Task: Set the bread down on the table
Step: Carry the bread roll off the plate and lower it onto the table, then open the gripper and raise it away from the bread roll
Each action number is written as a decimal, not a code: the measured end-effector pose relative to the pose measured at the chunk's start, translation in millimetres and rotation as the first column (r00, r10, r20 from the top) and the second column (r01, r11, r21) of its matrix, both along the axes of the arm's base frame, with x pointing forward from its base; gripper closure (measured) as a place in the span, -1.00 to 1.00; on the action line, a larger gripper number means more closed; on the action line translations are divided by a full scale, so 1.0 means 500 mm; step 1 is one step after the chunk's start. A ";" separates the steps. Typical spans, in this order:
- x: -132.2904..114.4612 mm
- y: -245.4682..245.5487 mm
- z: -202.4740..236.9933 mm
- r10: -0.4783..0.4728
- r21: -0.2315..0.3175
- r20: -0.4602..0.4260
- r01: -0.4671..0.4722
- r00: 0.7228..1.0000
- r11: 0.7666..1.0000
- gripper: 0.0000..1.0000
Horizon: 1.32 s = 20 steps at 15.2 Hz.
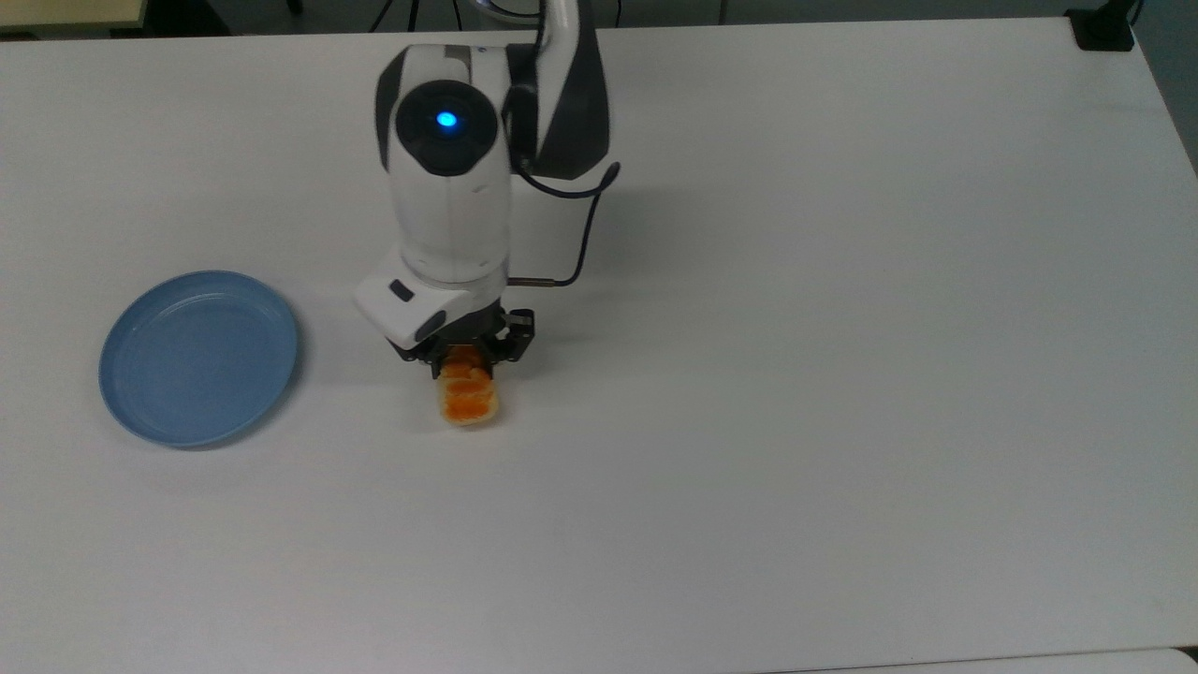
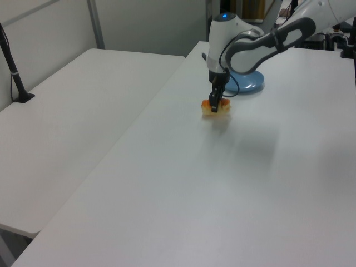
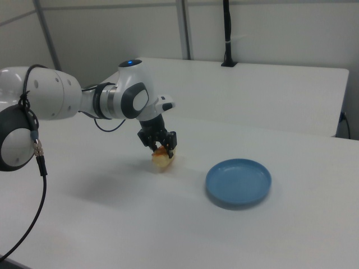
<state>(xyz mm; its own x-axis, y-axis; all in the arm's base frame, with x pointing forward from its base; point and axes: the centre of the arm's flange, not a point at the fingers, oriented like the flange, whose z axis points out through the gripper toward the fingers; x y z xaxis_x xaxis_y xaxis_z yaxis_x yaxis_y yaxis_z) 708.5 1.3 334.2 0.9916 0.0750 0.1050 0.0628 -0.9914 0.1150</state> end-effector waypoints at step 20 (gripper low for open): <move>-0.221 0.027 0.480 -0.058 -0.054 -0.132 0.052 0.990 0.997 -1.00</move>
